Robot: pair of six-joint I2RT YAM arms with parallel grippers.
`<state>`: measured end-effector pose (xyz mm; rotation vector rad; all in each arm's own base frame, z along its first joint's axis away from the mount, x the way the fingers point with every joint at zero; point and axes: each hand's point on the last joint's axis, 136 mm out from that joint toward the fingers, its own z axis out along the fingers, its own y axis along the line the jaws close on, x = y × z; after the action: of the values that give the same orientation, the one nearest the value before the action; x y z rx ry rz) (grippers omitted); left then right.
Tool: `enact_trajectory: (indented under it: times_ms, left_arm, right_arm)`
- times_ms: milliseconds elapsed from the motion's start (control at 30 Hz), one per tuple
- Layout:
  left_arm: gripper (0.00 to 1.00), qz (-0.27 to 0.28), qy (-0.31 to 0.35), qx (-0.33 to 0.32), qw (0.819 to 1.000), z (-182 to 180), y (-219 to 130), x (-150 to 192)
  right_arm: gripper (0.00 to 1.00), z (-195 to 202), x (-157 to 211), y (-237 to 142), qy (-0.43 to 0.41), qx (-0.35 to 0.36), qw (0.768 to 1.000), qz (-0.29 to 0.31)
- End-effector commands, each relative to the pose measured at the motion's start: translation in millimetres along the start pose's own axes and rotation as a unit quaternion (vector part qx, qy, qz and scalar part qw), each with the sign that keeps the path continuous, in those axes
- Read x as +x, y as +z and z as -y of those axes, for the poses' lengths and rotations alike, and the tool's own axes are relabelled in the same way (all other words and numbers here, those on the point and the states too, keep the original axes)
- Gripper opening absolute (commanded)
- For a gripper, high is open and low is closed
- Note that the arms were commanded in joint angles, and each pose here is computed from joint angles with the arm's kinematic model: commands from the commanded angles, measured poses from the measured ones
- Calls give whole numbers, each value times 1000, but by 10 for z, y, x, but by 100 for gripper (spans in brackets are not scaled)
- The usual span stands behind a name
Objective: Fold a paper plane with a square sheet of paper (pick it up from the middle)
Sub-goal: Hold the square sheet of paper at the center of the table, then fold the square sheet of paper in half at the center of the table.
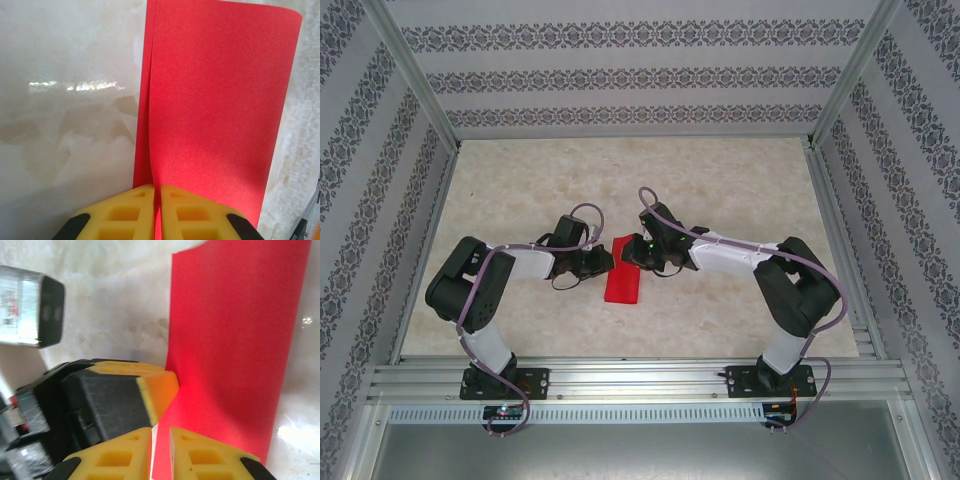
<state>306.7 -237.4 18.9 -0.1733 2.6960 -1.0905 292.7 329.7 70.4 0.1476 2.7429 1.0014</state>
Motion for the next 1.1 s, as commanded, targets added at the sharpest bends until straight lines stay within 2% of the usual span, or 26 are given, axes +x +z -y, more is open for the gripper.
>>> enact_trajectory:
  times_ms: [0,633,867,1067]
  left_arm:
    - [12,-11,12,-33,999,-118,36,104]
    - [12,-15,20,-53,998,-138,32,121]
    - [17,-11,24,-52,998,-95,5,94]
    - [12,-11,33,-58,998,-69,-18,72]
  right_arm:
    - [18,-9,-23,83,8,-16,1000,1]
    - [21,295,19,237,25,2,1000,-11]
    - [22,333,9,243,23,10,1000,-12]
    - [23,383,29,284,28,16,999,-16]
